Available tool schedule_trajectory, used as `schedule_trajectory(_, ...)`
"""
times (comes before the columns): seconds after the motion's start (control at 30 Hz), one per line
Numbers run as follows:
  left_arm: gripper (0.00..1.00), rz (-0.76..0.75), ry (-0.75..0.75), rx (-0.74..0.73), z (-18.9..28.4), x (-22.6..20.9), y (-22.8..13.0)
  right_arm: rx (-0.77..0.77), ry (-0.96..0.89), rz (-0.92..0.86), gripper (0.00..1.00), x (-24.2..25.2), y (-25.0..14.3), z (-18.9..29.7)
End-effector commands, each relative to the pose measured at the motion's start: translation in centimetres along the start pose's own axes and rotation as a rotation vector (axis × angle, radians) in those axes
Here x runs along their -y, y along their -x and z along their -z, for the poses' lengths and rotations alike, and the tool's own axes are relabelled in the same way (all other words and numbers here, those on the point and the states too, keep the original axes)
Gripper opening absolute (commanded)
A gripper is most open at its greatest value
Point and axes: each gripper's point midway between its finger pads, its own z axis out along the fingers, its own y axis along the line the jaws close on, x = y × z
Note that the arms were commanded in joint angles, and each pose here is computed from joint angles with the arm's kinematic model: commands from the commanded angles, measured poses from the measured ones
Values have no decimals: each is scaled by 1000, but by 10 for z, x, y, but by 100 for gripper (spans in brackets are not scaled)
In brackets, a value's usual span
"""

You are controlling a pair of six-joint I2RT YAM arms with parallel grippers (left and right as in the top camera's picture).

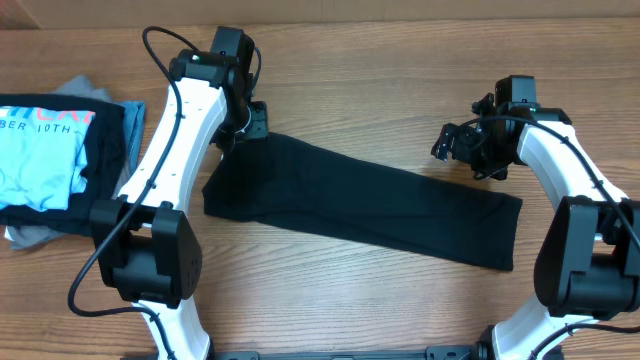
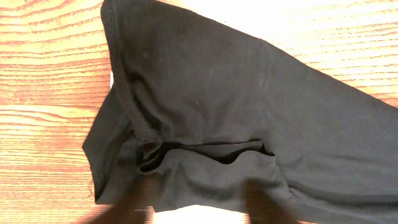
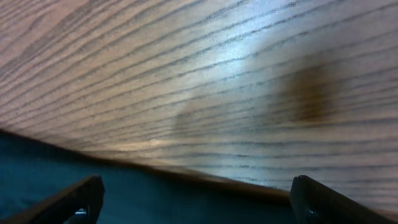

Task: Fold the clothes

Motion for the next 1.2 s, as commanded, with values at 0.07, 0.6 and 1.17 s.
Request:
schedule_trajectory(0.07,100,0,-13,-4,-1,1,1,-50,100,-8,60,-18,-7,12)
schedule_trajectory(0.6,100,0,-13,-4,-1,1,1,-138,124,-474,4,83,-42,101)
schedule_trajectory(1.17,100,0,-13,-4,-1,1,1,-97,-3,-679,4,138,-85,17)
